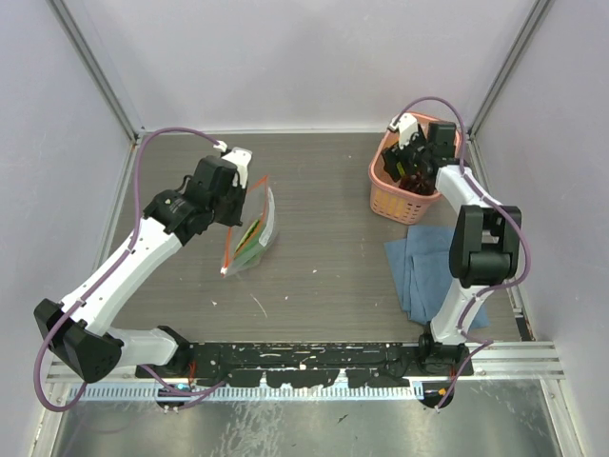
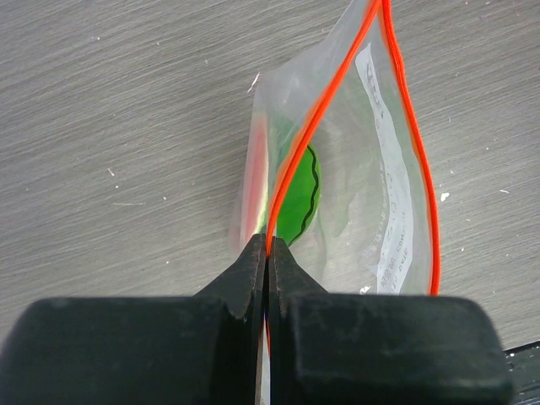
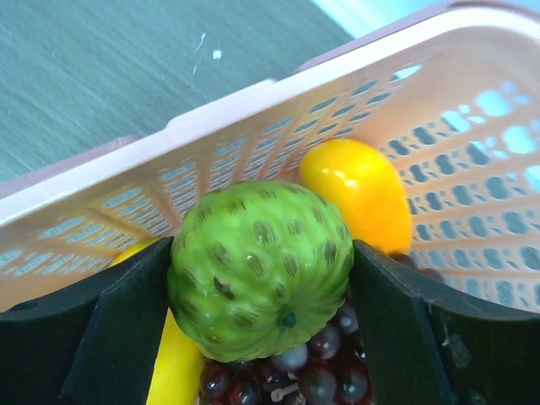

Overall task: Place the food in the zip-top bag and seal the zipper
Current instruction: Pick up the fake fruit from the bin, then place the fake fruit in the zipper food storage bag.

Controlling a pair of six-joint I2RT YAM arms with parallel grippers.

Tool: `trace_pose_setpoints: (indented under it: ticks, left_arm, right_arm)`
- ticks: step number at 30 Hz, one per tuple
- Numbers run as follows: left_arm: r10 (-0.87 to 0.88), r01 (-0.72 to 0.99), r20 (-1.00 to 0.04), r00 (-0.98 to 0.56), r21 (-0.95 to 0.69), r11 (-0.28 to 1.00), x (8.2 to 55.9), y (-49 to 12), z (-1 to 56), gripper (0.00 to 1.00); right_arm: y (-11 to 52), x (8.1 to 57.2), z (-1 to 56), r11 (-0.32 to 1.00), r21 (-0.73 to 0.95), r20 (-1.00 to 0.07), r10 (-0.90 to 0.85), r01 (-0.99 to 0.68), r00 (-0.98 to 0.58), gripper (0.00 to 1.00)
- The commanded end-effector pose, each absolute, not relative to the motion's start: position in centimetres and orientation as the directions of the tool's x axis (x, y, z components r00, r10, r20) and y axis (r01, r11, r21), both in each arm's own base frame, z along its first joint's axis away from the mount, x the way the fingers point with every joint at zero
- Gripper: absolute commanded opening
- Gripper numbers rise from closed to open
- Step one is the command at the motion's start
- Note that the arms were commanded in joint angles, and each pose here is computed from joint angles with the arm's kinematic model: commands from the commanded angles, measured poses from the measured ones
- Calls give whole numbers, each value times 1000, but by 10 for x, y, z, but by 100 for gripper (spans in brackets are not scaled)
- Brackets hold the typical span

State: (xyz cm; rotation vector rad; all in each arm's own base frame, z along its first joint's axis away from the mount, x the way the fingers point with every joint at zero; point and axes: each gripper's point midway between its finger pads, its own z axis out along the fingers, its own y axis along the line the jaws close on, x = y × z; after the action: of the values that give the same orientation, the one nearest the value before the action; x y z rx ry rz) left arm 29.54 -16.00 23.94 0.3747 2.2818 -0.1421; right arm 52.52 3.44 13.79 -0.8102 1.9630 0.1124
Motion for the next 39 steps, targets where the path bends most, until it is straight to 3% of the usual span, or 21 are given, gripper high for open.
trace_pose_setpoints:
  ticks: [1,14,25,39]
  left_arm:
    - [171,309,-794,-583,-22,951,299,-162,269,0]
    - [170,317,-791,-588,-32,948,299,-164,267,0]
    - [158,319,-791,-591,-49,946,299,-164,268,0]
    - [107,329,-816,-569,-106,938,297,-162,281,0]
  right_arm:
    - [26,525,198,840,-290,-880,-422,-458,-217,53]
    - [31,476,279,930,-222,-957,-265,-294,-116,52]
    - [129,414,327,878,-159,-987,-146,-451,64,51]
    - [281,311,375,633,-120,-954,140,-765,265,50]
